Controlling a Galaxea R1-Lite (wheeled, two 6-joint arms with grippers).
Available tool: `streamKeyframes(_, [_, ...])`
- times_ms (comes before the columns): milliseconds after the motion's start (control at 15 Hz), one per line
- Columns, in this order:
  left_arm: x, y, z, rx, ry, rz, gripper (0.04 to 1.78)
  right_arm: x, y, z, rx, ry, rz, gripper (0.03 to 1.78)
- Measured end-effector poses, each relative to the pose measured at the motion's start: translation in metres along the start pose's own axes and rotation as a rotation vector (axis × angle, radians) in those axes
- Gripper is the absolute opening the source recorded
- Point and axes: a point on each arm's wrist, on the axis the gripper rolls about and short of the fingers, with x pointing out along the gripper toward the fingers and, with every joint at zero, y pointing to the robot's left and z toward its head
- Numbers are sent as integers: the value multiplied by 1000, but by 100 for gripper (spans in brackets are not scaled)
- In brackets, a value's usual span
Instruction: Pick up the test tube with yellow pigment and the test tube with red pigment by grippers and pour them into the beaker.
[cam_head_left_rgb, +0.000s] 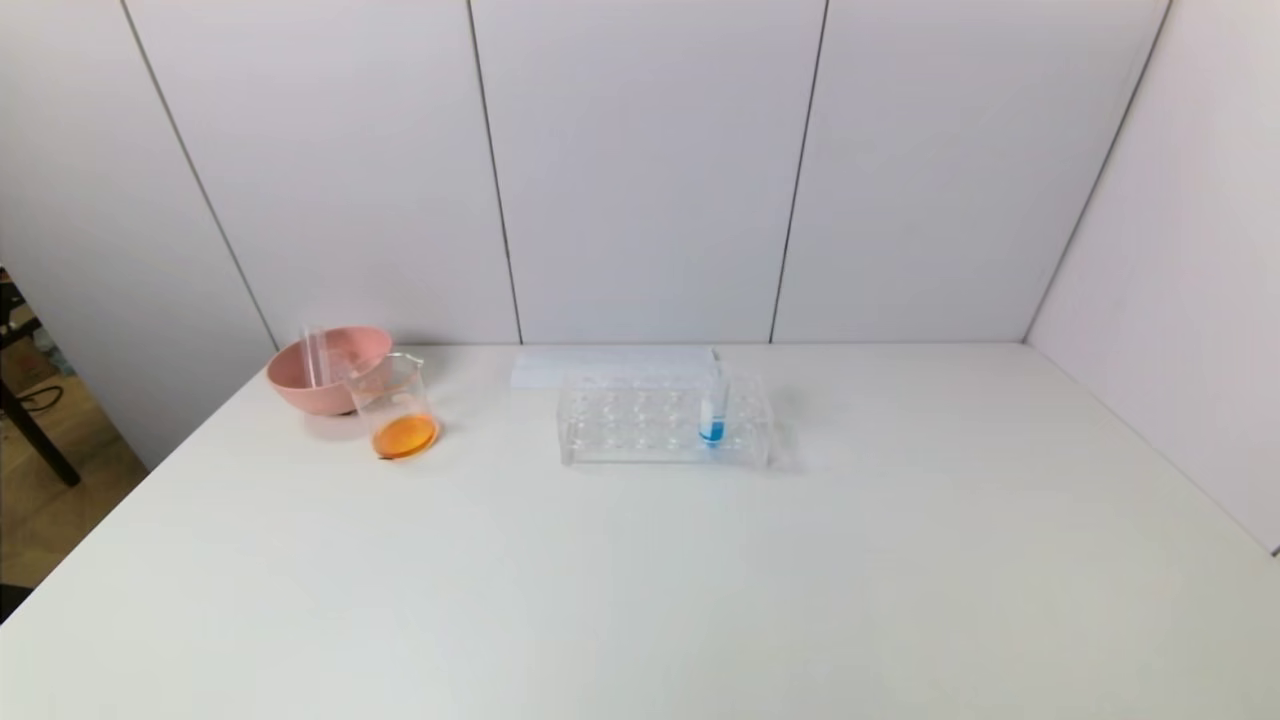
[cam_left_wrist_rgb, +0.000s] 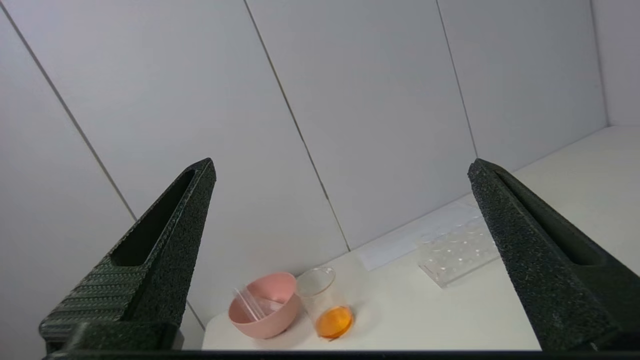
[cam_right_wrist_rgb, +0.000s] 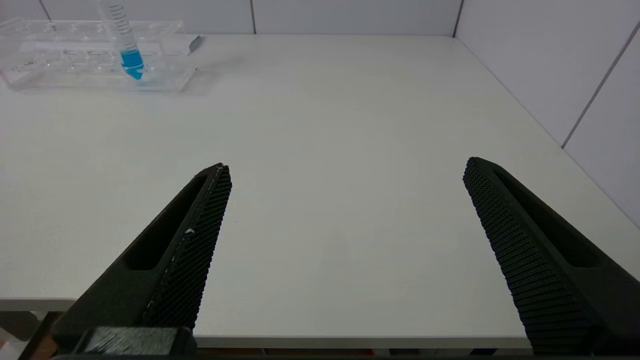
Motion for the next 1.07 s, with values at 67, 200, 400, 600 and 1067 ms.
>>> streamKeyframes(67, [-5,-5,-15,36,-26,20,176,0,0,0,0,0,1,170])
streamKeyframes(200, [-14,-17,-49,80,-66,63,176,0,0,0,0,0,0,170])
streamKeyframes(400, [-30,-30,-82,102,-108,122,176,0,0,0,0,0,0,170])
streamKeyframes(600, [-37,-36,-97,82,-46,138,176,0,0,0,0,0,0,170])
streamKeyframes(1067, [-60,-54,-133,1,227,94,176,0,0,0,0,1,0,170])
